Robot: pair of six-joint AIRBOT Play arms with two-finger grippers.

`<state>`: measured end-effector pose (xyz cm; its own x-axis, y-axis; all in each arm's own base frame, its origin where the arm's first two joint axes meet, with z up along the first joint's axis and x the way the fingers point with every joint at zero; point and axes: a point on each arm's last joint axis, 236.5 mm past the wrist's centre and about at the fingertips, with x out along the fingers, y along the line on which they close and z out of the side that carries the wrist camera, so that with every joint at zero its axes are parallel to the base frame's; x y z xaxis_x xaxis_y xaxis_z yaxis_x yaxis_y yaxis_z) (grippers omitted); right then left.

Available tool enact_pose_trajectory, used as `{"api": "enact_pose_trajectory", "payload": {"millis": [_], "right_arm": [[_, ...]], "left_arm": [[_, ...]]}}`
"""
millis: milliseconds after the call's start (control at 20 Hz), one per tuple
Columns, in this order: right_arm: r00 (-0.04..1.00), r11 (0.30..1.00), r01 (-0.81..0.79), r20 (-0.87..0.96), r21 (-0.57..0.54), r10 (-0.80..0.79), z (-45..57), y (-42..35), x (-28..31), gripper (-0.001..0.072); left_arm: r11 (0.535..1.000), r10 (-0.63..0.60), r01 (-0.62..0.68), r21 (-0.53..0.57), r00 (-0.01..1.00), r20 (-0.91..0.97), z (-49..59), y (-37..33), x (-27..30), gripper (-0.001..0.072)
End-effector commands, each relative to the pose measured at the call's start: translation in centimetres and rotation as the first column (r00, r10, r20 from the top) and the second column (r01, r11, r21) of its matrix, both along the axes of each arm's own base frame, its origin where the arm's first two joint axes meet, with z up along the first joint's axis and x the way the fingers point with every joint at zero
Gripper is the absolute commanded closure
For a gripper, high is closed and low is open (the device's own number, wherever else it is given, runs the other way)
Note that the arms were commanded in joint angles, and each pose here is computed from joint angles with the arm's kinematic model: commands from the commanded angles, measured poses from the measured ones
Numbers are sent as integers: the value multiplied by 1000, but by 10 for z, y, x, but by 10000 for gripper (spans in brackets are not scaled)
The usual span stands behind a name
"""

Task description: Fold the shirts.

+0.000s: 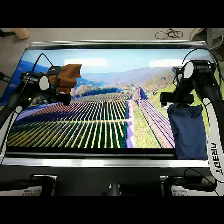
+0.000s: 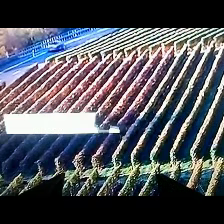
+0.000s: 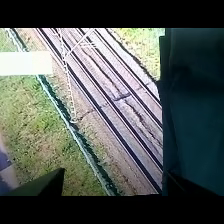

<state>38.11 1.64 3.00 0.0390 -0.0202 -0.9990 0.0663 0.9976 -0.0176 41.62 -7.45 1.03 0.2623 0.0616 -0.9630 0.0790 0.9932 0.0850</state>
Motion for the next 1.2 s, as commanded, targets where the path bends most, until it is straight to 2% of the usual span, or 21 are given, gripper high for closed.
{"api": "enact_pose_trajectory", "payload": {"millis": [0, 550, 700, 900, 1150], "right_arm": [[1000, 1000, -1, 0, 0, 1, 0, 0, 0, 20], [1000, 1000, -1, 0, 0, 1, 0, 0, 0, 20], [1000, 1000, 0, 13, 2, 0, 0, 1, 3, 21], [986, 1000, -4, 165, 14, 2, 5, 4, 39, 21], [960, 1000, -2, 280, 23, -5, 12, 6, 66, 21]], "left_arm": [[1000, 0, 0, 1, 1000, -2, -1, 0, 0, -6], [1000, 0, 0, 0, 1000, -1, -1, 0, 0, -5], [999, -11, 15, -30, 994, 111, 3, -9, 28, -5], [998, -27, 38, -46, 976, 217, -2, -16, 60, -5], [998, -33, 40, -38, 985, 170, -35, -18, 65, -5]]}}
